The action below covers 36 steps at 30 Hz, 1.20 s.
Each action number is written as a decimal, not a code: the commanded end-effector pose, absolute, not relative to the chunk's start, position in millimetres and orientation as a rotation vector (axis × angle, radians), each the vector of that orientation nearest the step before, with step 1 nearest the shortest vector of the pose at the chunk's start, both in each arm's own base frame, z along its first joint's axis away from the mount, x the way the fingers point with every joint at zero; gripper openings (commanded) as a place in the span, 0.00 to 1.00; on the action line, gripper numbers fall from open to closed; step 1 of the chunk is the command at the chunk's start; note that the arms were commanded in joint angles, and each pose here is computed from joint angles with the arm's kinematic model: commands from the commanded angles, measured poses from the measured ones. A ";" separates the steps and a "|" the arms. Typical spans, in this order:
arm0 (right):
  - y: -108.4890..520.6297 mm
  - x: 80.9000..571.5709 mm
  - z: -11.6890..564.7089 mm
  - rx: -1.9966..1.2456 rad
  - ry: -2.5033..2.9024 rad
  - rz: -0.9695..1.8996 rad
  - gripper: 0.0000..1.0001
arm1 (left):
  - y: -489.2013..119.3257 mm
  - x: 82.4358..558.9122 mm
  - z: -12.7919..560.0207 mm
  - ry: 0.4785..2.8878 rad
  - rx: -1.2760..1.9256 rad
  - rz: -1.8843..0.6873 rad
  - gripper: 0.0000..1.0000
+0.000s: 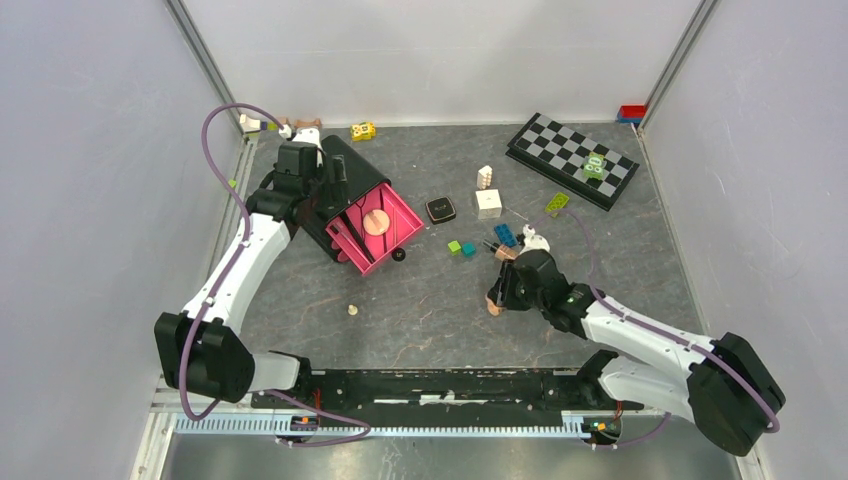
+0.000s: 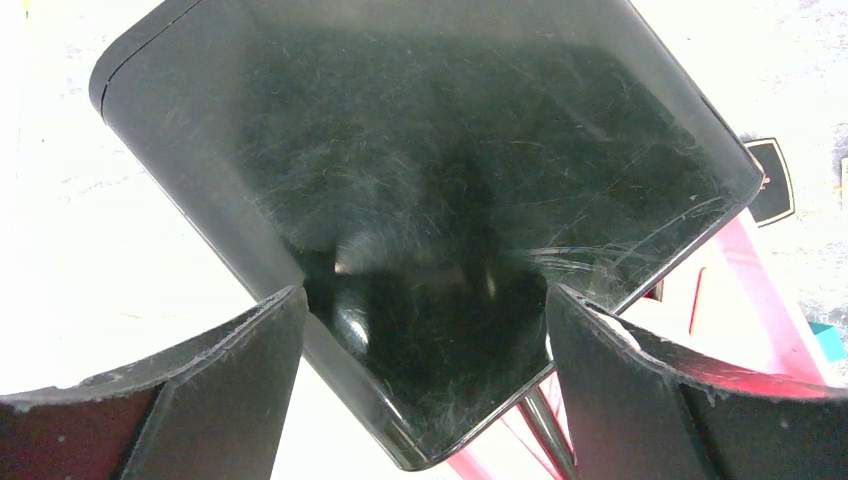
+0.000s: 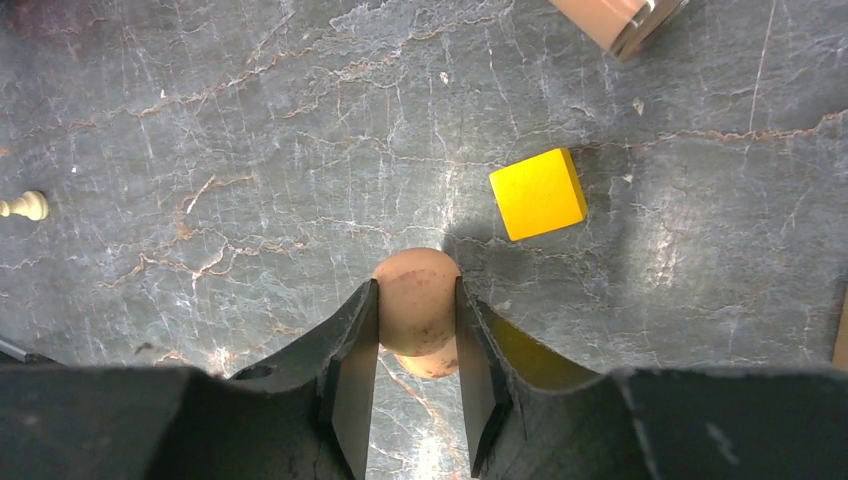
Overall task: Organize the makeup
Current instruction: Pick up the makeup tool from the center of the board, then place the makeup tool in the drawer.
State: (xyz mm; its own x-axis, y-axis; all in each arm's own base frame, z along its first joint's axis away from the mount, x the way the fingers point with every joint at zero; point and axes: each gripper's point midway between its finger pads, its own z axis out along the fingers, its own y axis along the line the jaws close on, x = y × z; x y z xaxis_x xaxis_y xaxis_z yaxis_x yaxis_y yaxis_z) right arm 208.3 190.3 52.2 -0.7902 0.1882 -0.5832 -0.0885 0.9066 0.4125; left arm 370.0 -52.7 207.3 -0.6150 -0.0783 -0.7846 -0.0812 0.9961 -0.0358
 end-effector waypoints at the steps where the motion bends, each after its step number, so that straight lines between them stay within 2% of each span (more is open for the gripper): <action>1: 195.4 222.1 75.6 0.018 2.346 0.560 0.37 | -52.3 362.9 202.6 2.257 -0.074 0.020 0.94; 5: 204.0 237.2 106.6 -0.036 2.314 0.541 0.37 | -48.0 359.3 201.9 2.261 -0.079 0.047 0.94; 22: 321.2 316.3 240.4 -0.182 2.030 0.904 0.30 | -47.7 356.0 204.3 2.241 -0.074 0.069 0.95; 30: 374.6 350.8 252.6 -0.302 2.011 0.942 0.31 | -48.6 357.1 201.0 2.251 -0.073 0.068 0.95; 36: 403.7 362.6 231.2 -0.374 2.063 0.890 0.31 | -48.1 357.0 200.8 2.251 -0.073 0.071 0.95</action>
State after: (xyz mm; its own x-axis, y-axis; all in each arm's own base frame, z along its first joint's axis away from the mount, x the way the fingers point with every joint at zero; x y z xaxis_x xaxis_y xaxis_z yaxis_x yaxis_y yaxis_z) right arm 360.5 385.0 228.1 -0.6259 0.1112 -0.7719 -0.4913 0.7125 0.5009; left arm 361.3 -52.8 205.3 -0.6144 -0.0670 -0.7861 -0.0832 0.9963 -0.0199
